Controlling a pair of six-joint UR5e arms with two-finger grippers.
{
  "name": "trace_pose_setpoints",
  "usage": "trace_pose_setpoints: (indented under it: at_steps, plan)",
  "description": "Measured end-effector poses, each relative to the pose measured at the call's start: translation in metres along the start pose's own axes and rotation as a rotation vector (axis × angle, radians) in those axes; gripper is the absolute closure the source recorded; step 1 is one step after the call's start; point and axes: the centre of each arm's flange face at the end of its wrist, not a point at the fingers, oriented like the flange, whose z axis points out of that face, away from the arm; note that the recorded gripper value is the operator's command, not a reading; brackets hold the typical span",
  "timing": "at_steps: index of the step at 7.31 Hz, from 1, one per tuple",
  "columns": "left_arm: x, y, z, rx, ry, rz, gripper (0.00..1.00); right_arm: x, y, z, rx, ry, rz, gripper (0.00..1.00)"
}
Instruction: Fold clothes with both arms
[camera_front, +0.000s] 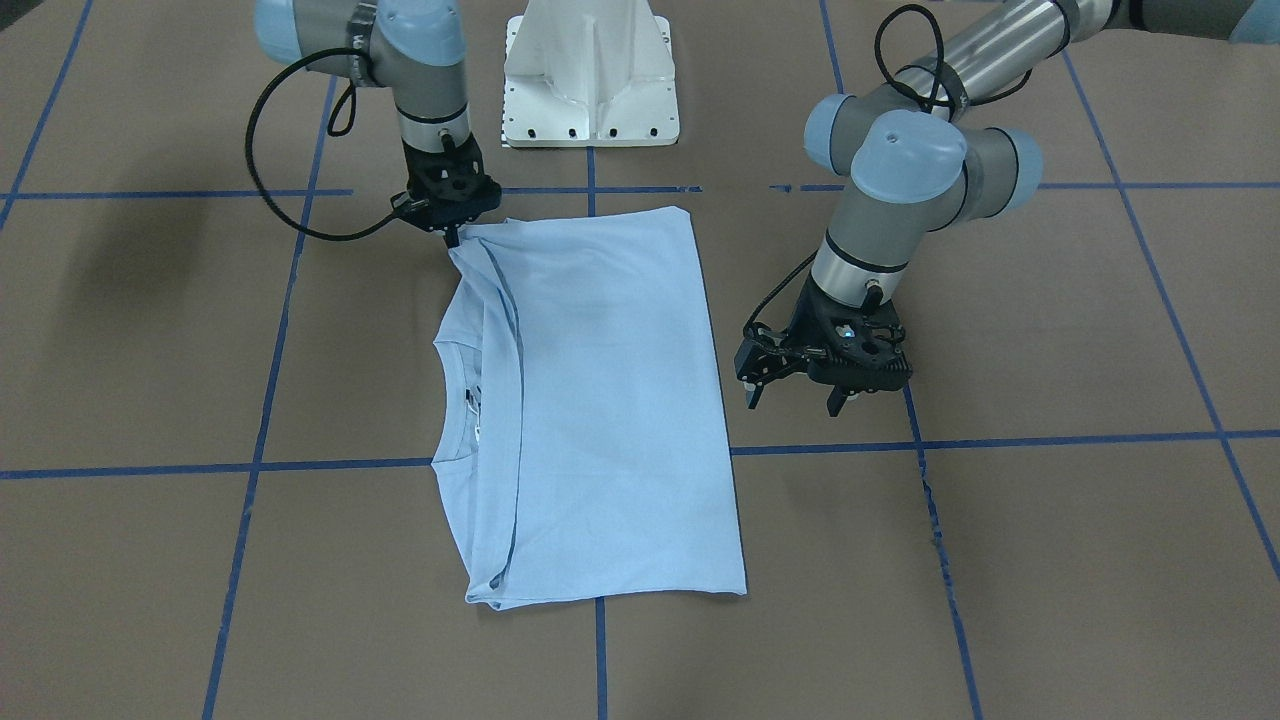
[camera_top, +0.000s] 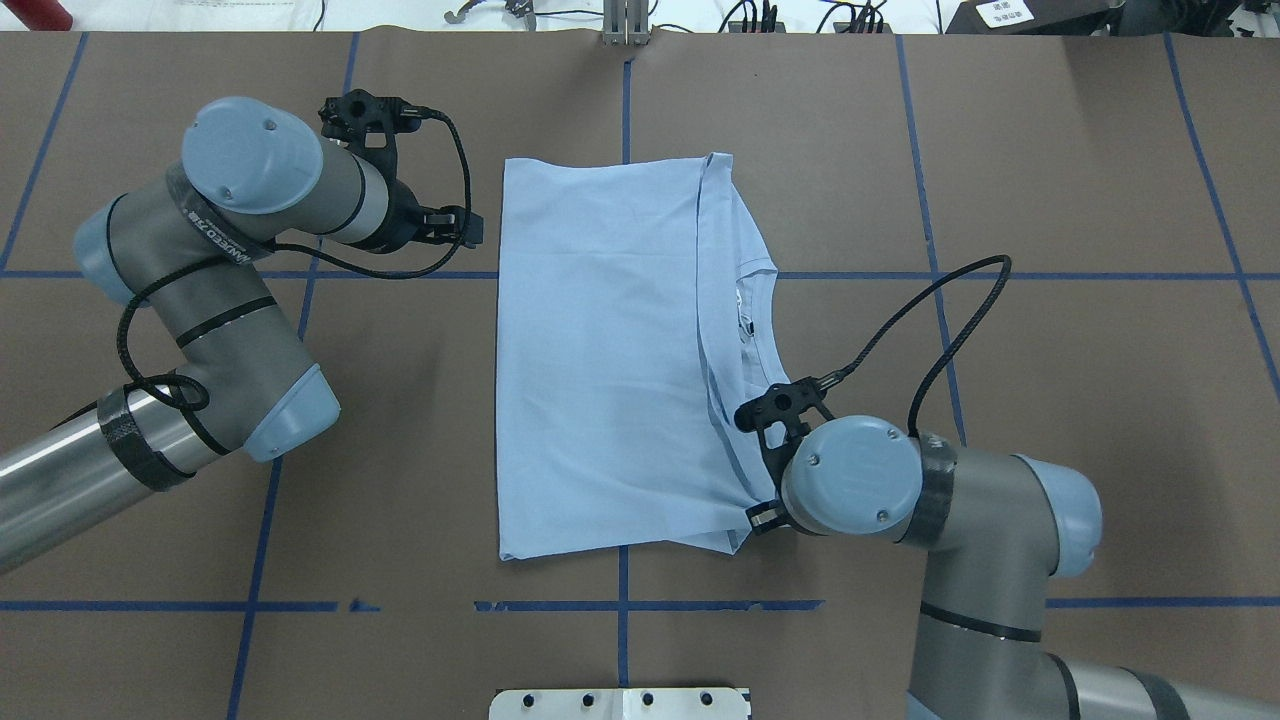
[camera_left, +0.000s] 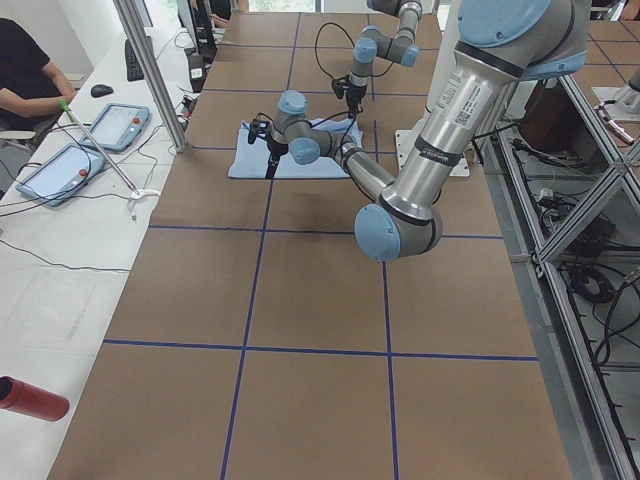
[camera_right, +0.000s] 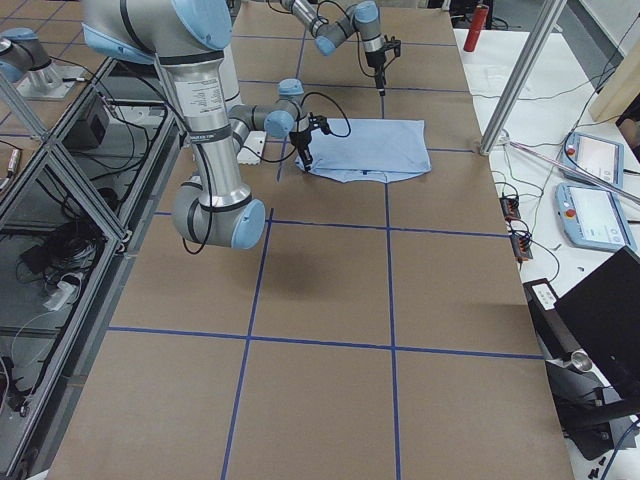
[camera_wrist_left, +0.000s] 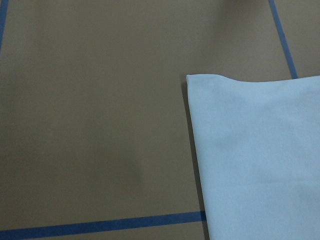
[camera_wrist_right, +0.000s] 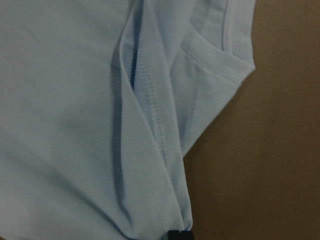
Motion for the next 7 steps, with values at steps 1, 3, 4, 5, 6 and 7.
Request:
trace_pose_setpoints:
  at_steps: [1,3,4,5,6,7]
  plan:
    - [-0.001,0.000,0.000,-0.001,-0.001,0.001,0.01,0.027,0.013,0.000,-0.052,-0.005,0.072,1.00]
    - [-0.001,0.000,0.000,0.000,0.000,0.007,0.01,0.039,0.025,-0.007,-0.084,-0.017,0.213,0.00]
    - [0.001,0.000,0.000,0.001,0.002,0.008,0.01,0.036,0.023,-0.010,-0.079,-0.026,0.246,0.00]
    - [0.003,-0.001,-0.002,0.003,0.005,0.010,0.01,0.035,0.015,-0.016,-0.059,-0.036,0.261,0.00]
    - [0.006,-0.002,-0.004,0.004,0.009,0.011,0.01,0.036,0.000,-0.026,-0.030,-0.048,0.273,0.00]
    - [0.007,-0.002,-0.006,0.001,0.015,0.011,0.01,0.036,-0.019,-0.040,0.004,-0.068,0.282,0.00]
